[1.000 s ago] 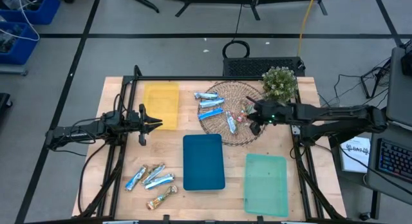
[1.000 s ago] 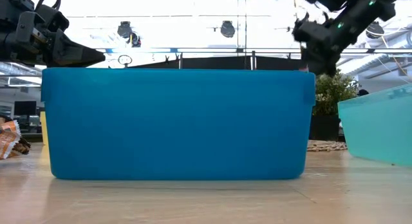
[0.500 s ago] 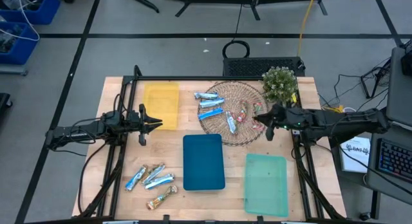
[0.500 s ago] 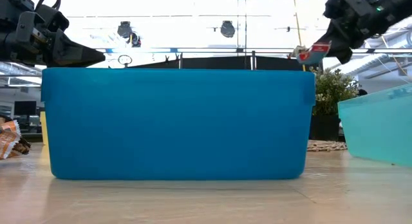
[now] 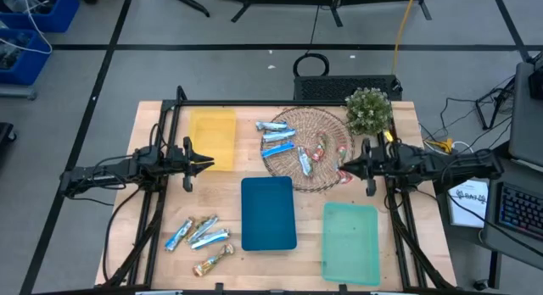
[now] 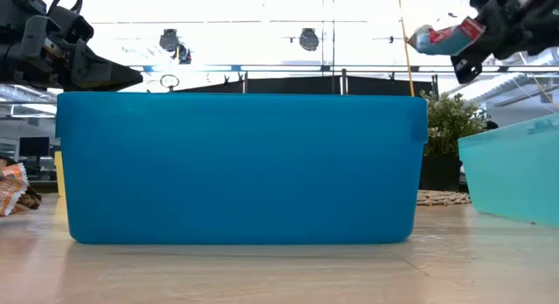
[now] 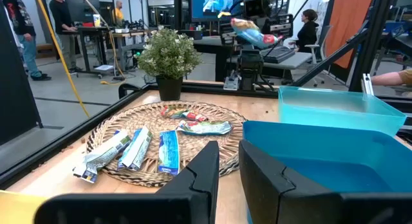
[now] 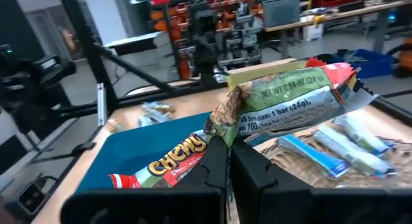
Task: Pick and place Granola Bars by type
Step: Put the red granola bar into the green bin
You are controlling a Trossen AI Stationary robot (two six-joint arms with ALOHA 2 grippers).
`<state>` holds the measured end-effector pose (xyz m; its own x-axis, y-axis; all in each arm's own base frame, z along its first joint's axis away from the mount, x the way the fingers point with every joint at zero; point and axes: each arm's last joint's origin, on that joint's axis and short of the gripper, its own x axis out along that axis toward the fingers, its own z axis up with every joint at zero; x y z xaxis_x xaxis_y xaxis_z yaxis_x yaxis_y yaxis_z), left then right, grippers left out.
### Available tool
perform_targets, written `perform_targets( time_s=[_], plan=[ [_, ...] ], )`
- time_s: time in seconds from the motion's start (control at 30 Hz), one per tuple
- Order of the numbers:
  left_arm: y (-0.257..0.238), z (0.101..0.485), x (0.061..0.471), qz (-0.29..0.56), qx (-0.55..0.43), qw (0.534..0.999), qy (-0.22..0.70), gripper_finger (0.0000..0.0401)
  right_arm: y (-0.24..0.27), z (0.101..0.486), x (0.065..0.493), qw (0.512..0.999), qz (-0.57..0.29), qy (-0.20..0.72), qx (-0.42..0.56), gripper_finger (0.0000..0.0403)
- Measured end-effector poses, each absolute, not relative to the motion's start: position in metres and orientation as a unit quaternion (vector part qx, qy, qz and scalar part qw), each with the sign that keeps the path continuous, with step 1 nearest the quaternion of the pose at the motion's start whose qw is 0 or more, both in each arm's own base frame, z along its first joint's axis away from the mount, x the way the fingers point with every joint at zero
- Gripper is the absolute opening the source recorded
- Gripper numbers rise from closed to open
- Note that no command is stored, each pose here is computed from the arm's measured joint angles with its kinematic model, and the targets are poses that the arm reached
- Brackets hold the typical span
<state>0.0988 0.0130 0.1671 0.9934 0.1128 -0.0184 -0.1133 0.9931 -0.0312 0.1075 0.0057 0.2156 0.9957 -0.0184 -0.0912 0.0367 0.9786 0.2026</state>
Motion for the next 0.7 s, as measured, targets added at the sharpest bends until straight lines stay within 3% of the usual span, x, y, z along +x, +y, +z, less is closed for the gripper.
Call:
perform_targets(
  time_s=[0.4,0.7],
  plan=[
    [0.013,0.167,0.099,0.057,-0.016,0.998,0.008,0.0067,0.019,0.209,0.106,0.972,0.206,-0.014,0.115,0.0],
    [0.013,0.167,0.099,0.057,-0.016,0.998,0.008,0.0067,0.029,0.209,0.104,0.941,0.288,0.017,0.176,0.0]
  ],
)
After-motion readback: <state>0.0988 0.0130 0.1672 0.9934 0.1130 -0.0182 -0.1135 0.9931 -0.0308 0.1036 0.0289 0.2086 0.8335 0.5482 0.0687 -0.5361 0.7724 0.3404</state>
